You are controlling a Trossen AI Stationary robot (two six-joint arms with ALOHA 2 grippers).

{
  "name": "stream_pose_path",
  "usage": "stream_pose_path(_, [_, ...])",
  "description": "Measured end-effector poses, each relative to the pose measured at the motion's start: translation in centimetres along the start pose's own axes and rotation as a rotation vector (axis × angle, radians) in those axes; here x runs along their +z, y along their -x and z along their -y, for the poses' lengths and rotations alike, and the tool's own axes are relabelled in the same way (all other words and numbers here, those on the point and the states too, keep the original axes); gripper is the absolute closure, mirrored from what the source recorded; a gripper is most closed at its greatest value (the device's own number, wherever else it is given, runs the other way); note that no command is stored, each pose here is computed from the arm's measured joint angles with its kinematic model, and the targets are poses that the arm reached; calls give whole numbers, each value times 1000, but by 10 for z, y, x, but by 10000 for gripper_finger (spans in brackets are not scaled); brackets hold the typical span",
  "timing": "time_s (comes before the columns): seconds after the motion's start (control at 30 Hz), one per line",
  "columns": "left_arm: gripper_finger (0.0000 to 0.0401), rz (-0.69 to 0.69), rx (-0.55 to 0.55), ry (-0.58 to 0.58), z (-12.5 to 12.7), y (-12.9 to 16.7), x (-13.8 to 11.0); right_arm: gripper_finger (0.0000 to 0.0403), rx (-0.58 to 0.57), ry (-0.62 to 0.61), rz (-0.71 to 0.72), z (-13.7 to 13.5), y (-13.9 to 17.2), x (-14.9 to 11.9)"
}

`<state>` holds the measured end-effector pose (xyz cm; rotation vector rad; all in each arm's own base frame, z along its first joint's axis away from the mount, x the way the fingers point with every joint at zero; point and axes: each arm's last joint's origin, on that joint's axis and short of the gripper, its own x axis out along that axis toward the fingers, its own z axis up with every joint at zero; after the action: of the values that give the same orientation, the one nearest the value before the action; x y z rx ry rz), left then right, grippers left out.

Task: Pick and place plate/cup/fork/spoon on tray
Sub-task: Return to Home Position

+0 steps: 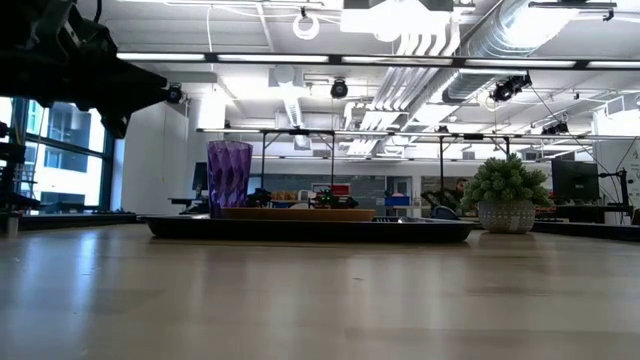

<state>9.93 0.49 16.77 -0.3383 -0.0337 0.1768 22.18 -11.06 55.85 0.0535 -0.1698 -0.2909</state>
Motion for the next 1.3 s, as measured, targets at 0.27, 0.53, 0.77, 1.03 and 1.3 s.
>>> stream_pose_path(0.27, [314, -5, -3, -106, 0, 0, 0, 336, 0, 76, -48, -13, 60, 19])
stream_pose_path(0.53, [314, -5, -5, -141, 0, 0, 0, 336, -5, 132, -93, -29, 143, 21])
stream_pose_path(0.77, [314, -6, -5, -142, 0, 0, 0, 336, -142, -3, 0, -28, 189, -28])
stream_pose_path(1.03, [314, -6, -5, -142, 0, 0, 0, 336, -206, -131, 24, -21, 203, -100])
stream_pose_path(1.3, [314, -5, -5, -142, 0, 0, 0, 336, -158, -246, -78, -12, 181, -178])
